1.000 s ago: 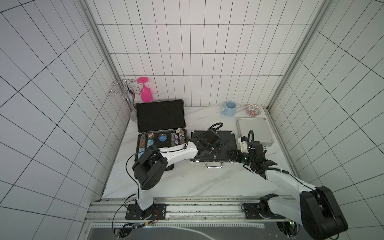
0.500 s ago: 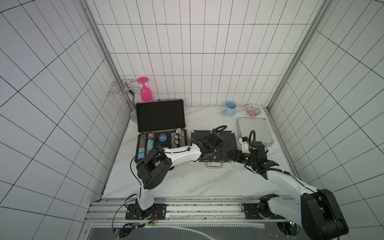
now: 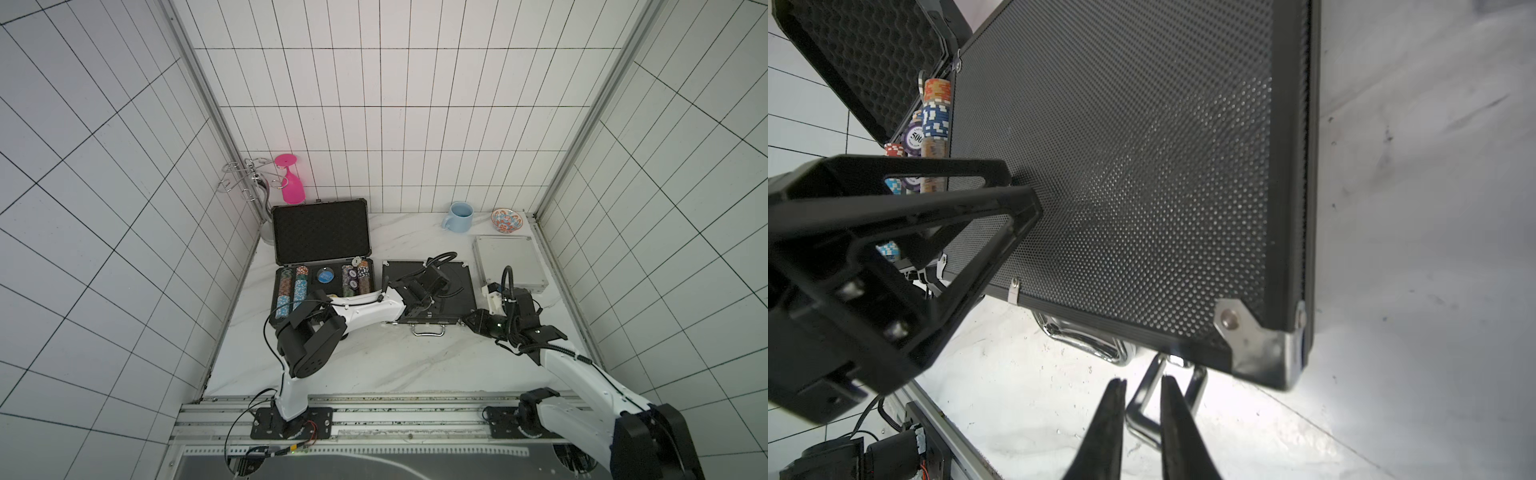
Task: Close the poker set cases
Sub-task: Fasten the fastener on the poker set case.
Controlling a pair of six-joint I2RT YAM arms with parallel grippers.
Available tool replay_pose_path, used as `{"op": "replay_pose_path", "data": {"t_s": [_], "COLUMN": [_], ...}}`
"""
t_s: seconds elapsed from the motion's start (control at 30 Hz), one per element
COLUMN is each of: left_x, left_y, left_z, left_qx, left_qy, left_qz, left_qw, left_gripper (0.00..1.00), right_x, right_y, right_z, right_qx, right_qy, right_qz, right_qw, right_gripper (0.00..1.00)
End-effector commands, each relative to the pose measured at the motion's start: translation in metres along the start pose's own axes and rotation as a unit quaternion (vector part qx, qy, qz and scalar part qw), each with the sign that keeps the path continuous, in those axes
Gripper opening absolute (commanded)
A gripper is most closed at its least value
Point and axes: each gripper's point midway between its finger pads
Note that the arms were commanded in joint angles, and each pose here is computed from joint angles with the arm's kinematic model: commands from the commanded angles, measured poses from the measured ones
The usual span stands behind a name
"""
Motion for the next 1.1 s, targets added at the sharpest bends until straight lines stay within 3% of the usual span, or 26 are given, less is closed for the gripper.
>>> {"op": "replay_pose_path", "data": {"t_s": [0.0,0.5,0.97,1.07], "left_x": [-0.120,-0.131,-0.136,-0.123], "left_y": [0.025,0.028,0.030,0.023], "left_z": [0.110,0.115,0.120,0.102], "left_qx": [0.174,0.185,0.194,0.171], "left_qy": [0.025,0.037,0.047,0.045], "left_qz": [0.198,0.208,0.212,0.191], "left_qw": [0.964,0.960,0.957,0.966], "left_gripper": [0.66,0.66,0.66,0.64], "right_x": [-0.021,-0.057,-0.043,-0.045], "right_y": [0.001,0.021,0.030,0.032], "right_z": [-0.008,-0.034,-0.038,-0.041], "right_qx": [-0.013,-0.038,-0.043,-0.048], "right_qy": [0.008,0.035,0.035,0.034], "right_qz": [0.025,0.049,0.018,0.024], "right_qw": [1.000,0.997,0.998,0.998], "right_gripper": [0.19,0.19,0.22,0.22]}}
Point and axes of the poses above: each gripper's point midway between its finger pads, its own y axis out along the fingers, its own z axis along the line the jaws close on, x = y × z, and after that the axes turned 14 degrees about -y, right-handed
